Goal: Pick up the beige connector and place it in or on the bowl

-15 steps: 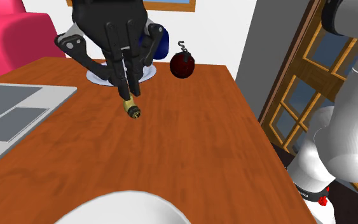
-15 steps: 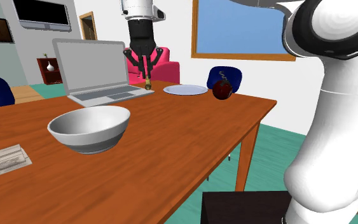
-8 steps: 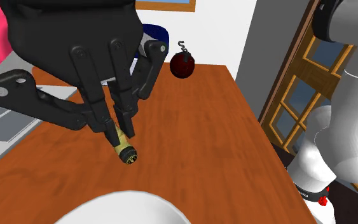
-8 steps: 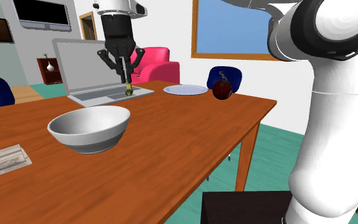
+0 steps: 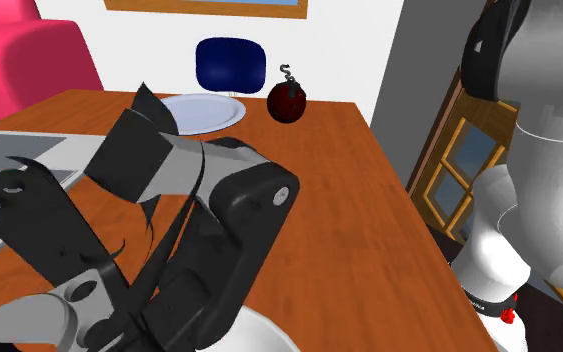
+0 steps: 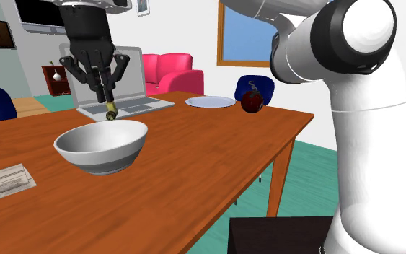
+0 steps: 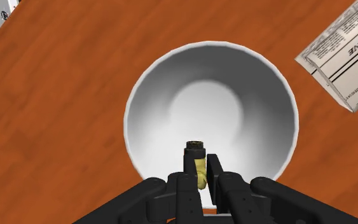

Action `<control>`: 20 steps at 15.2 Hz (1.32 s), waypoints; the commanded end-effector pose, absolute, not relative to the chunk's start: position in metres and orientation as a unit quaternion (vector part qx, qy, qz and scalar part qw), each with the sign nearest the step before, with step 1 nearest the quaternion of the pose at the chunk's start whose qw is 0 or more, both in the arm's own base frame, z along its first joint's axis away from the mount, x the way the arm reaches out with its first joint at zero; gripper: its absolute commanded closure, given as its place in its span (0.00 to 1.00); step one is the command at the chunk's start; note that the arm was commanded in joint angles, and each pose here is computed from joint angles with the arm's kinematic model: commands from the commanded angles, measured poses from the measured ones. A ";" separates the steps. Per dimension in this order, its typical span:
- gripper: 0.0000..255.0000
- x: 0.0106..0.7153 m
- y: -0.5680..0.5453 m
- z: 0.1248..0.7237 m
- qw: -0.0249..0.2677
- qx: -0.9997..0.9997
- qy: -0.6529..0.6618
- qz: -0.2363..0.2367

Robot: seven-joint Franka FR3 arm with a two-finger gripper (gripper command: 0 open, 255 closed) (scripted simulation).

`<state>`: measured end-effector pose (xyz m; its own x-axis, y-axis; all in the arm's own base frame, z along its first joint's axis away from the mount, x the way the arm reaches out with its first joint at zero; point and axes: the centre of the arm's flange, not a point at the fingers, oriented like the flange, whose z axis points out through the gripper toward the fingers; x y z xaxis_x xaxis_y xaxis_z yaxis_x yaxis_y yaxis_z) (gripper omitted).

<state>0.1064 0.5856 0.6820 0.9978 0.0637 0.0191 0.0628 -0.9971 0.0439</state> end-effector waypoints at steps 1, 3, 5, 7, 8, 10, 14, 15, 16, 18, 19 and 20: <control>1.00 0.090 0.597 0.683 0.022 0.999 0.030 0.010; 1.00 0.090 0.597 0.673 0.022 0.999 0.030 0.010; 1.00 0.090 0.597 0.662 0.022 0.999 0.030 0.010; 1.00 0.090 0.597 0.651 0.022 0.999 0.030 0.010; 1.00 0.090 0.597 0.646 0.022 0.999 0.030 0.010; 1.00 0.090 0.597 0.636 0.022 0.999 0.030 0.010; 1.00 0.090 0.597 0.616 0.022 0.999 0.030 0.010; 1.00 0.090 0.597 0.616 0.022 0.999 0.030 0.010; 1.00 0.090 0.597 0.616 0.022 0.999 0.030 0.010; 1.00 0.090 0.597 0.616 0.022 0.999 0.030 0.010; 1.00 0.090 0.597 0.616 0.022 0.999 0.030 0.010; 1.00 0.090 0.597 0.616 0.022 0.999 0.030 0.010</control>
